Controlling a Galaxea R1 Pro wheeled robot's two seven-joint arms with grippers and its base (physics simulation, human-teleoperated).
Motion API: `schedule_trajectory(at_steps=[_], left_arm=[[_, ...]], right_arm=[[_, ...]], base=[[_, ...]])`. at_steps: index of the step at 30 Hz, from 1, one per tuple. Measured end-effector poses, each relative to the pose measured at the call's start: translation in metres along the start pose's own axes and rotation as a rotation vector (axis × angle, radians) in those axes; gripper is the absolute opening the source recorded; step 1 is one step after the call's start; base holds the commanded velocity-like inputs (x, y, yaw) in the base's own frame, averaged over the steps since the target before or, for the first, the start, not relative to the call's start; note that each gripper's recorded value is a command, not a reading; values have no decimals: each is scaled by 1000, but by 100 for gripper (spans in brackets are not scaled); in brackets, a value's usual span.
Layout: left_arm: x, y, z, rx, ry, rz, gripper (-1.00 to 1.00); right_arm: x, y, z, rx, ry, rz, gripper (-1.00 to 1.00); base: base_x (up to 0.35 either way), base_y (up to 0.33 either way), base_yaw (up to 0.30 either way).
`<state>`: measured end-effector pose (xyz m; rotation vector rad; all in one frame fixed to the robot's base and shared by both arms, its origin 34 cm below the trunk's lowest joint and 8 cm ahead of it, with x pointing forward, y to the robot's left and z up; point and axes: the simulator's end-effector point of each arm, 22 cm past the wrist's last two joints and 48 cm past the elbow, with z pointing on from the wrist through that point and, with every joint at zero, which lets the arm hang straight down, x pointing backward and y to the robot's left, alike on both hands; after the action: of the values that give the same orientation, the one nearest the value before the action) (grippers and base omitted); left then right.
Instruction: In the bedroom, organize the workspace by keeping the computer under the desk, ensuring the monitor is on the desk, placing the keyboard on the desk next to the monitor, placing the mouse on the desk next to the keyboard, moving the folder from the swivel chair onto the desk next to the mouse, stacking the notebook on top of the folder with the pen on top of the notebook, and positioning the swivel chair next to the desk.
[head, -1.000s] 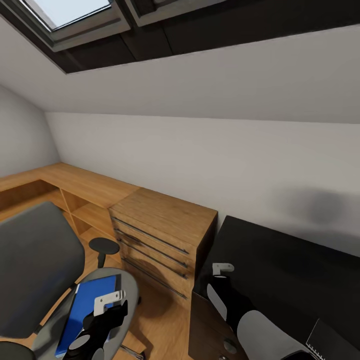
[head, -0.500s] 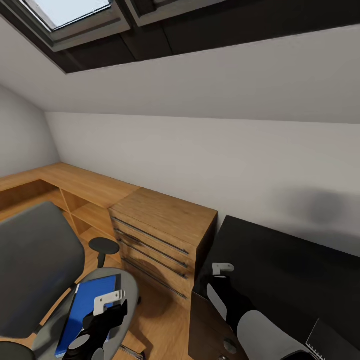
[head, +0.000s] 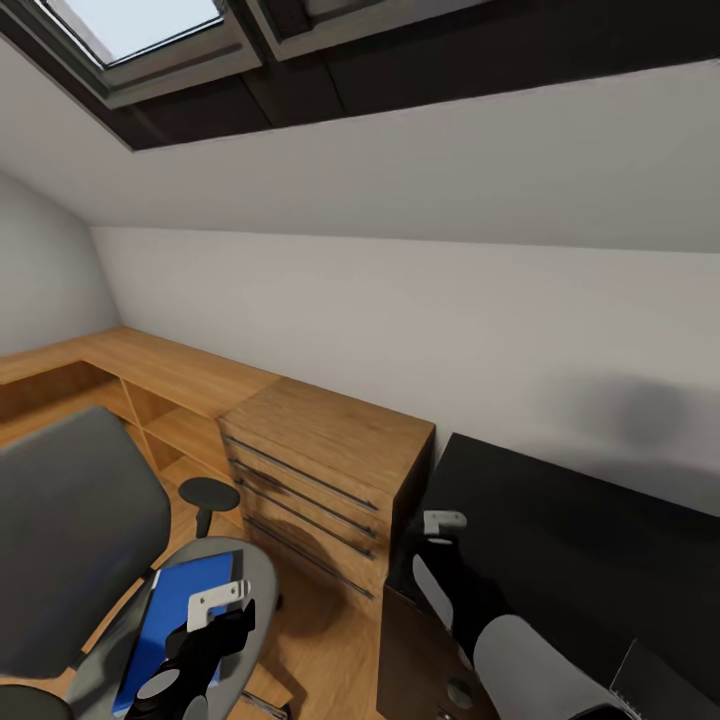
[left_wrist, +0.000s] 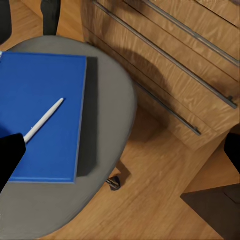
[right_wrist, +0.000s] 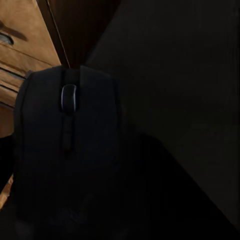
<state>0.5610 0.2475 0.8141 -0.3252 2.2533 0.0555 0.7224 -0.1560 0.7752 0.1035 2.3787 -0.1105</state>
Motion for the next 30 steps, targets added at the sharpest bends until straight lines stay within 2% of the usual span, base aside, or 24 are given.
schedule_trajectory(at_steps=[5, 7, 12, 18, 21, 30], left_arm=[[-5, 0, -5, 0, 1, 0, 100], [-7, 0, -7, 0, 0, 1, 100], [-8, 0, -8, 0, 1, 0, 100], [-8, -1, -8, 0, 0, 0, 100], [-8, -1, -8, 0, 0, 0, 100], [-7, -1, -7, 0, 2, 0, 100]], right_arm=[[-66, 9, -28, -30, -107, 26, -100], [-83, 10, -42, -42, -124, 28, -100], [-90, 0, -72, -60, -139, 34, -100], [-91, -8, -113, -89, -210, 81, -100], [-89, -9, -121, -95, -221, 91, -100], [-91, -7, -126, -104, -231, 95, -100]], base=[[0, 0, 0], [0, 0, 0], [0, 0, 0], [0, 0, 0], [-130, 0, 0], [-298, 0, 0]])
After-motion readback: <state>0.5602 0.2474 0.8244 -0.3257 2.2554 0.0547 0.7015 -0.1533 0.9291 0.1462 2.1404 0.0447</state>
